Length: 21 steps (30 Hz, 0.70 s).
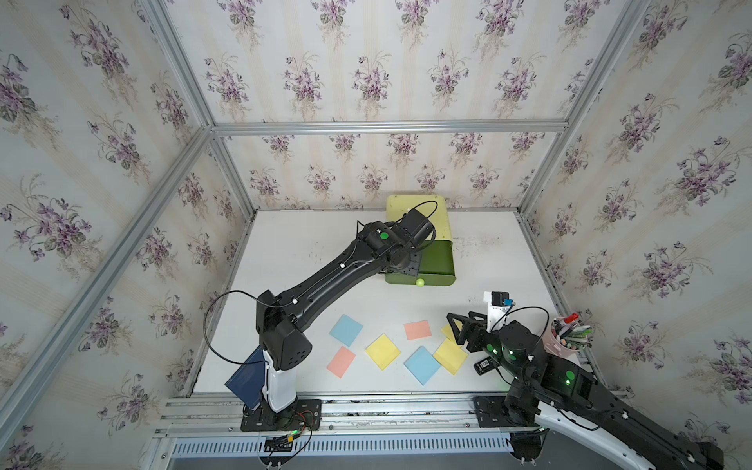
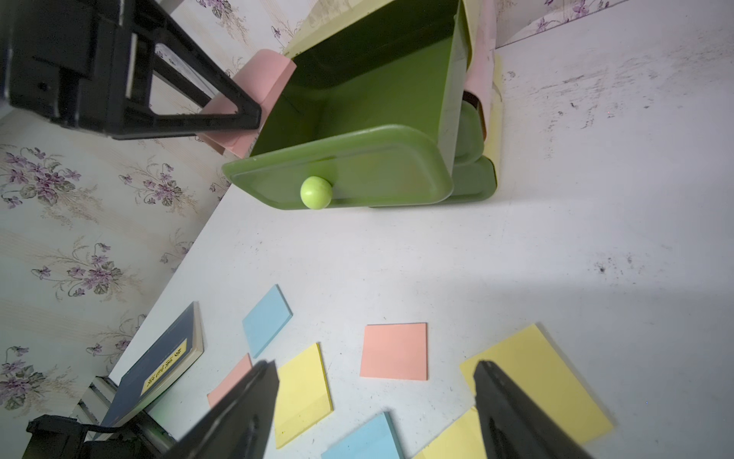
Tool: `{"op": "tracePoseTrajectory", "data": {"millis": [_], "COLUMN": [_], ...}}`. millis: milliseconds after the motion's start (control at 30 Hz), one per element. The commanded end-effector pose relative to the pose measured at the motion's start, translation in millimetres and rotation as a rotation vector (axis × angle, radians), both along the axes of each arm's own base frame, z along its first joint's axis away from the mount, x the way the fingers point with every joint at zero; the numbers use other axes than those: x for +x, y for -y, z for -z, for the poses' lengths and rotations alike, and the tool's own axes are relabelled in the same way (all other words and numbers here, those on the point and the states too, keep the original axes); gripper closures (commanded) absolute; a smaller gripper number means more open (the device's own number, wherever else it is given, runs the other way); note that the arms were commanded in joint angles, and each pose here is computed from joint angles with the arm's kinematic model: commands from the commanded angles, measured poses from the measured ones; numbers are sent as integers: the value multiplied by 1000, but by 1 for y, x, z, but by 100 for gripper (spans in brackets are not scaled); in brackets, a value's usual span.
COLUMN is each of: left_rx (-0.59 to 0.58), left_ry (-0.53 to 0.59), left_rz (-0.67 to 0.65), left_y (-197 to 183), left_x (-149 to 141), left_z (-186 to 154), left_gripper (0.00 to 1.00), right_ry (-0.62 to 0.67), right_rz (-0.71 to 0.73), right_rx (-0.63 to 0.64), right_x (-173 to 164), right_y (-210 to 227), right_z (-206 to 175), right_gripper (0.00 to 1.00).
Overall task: Please put the sticky notes in the drawer by color
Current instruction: Place the sticky notes in the drawer.
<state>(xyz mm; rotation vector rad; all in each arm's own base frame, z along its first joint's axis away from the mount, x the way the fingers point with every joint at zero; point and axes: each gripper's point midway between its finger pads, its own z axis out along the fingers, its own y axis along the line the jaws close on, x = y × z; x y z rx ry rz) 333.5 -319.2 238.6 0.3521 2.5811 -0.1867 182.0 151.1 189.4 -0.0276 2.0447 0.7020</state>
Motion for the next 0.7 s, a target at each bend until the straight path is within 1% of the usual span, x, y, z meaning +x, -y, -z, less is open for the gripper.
{"op": "tracePoseTrajectory", "data": {"millis": [0, 133, 433, 667], "left_rx": [28, 24, 15, 25], "left_ry": [0, -10, 17, -9], "left_rz": [-16, -33, -51, -69], "left_y": [-5, -6, 1, 0], "left_x": [7, 15, 29, 31], "left_z": [6, 13, 15, 26], "left_gripper": [39, 38, 36, 31], "right_ry": [8, 10, 7, 4], "right_rz": [5, 3, 2, 1], "right_rx": [-5, -4, -6, -6], "right_x": [1, 1, 0, 0], "right_y": [1, 1, 1, 1], "right_z": [-1, -2, 1, 1], "right_gripper": [18, 18, 18, 18]}}
